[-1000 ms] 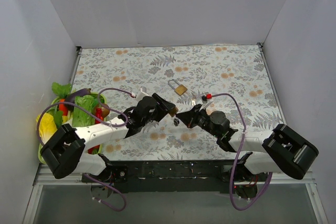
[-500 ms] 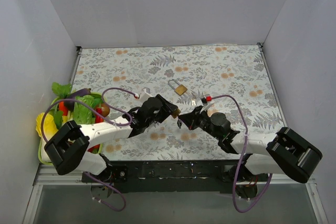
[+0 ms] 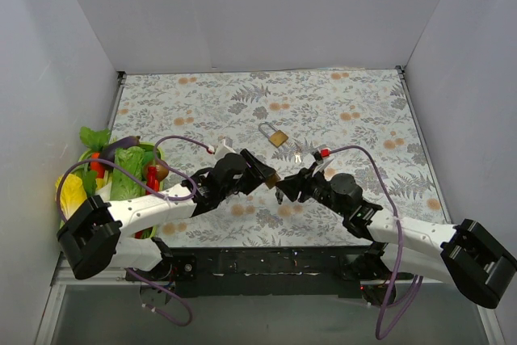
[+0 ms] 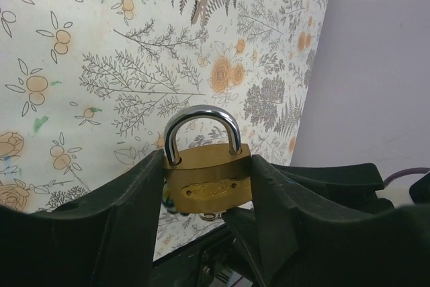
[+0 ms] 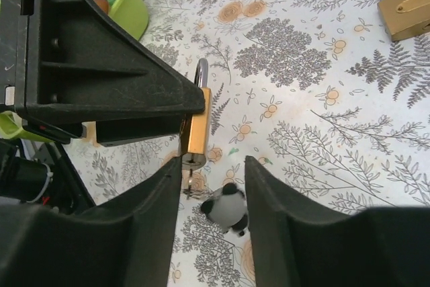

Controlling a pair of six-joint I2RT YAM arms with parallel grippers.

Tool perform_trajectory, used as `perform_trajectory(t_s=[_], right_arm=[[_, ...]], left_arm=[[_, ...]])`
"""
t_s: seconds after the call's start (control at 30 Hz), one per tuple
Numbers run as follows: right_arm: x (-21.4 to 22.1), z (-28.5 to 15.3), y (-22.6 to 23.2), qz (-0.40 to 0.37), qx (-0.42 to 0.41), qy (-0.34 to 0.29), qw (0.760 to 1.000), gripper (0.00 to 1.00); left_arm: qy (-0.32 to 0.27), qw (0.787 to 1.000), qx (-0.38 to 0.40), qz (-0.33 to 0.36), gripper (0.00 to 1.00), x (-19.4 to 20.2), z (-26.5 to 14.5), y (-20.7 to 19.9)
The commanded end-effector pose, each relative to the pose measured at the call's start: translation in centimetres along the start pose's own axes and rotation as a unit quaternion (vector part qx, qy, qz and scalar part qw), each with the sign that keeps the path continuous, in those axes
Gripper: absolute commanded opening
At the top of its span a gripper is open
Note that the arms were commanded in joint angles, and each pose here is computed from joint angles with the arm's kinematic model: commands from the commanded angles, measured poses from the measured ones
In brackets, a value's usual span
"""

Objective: Unlock with the key

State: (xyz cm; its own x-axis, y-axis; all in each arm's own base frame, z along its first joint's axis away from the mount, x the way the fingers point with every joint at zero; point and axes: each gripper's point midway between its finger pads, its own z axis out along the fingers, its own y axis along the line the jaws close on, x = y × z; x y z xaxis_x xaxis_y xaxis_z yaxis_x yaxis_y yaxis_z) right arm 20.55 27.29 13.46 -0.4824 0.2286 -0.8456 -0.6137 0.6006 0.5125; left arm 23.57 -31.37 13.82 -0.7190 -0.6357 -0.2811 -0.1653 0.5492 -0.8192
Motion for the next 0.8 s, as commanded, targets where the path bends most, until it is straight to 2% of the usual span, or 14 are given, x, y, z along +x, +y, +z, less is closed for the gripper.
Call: perform_trajectory(t_s=[0.0,0.07,0.13,0.43,0.77], right_arm=[[-2.7,-0.3,1.0,-0.012,-0.010,-0.036,0.999,0.57],[-2.6,-0.6,0.8,-0.014,-0.006,-0.035,0.999,0.64],[-2.3,-1.0,0.6,-0.013,-0.001,-0.034,0.999,0.65],[0.1,-1.8,1.1,0.012,-0.032,-0.003,0.999,0.60],[0.6,-1.6,2.3,0.010,-0.060,0.008,0.998,0.53]], left_arm=[[0.028,0.972,0.036,-0.229,0.00,0.1,-1.6,-4.9],[0.028,0.973,0.035,-0.227,0.00,0.1,-1.6,-4.8],[0.027,0.973,0.037,-0.227,0.00,0.0,-1.7,-5.0],[0.023,0.974,0.035,-0.224,0.00,-0.1,-1.7,-4.8],[0.023,0.974,0.036,-0.221,0.00,-0.1,-1.5,-5.0]])
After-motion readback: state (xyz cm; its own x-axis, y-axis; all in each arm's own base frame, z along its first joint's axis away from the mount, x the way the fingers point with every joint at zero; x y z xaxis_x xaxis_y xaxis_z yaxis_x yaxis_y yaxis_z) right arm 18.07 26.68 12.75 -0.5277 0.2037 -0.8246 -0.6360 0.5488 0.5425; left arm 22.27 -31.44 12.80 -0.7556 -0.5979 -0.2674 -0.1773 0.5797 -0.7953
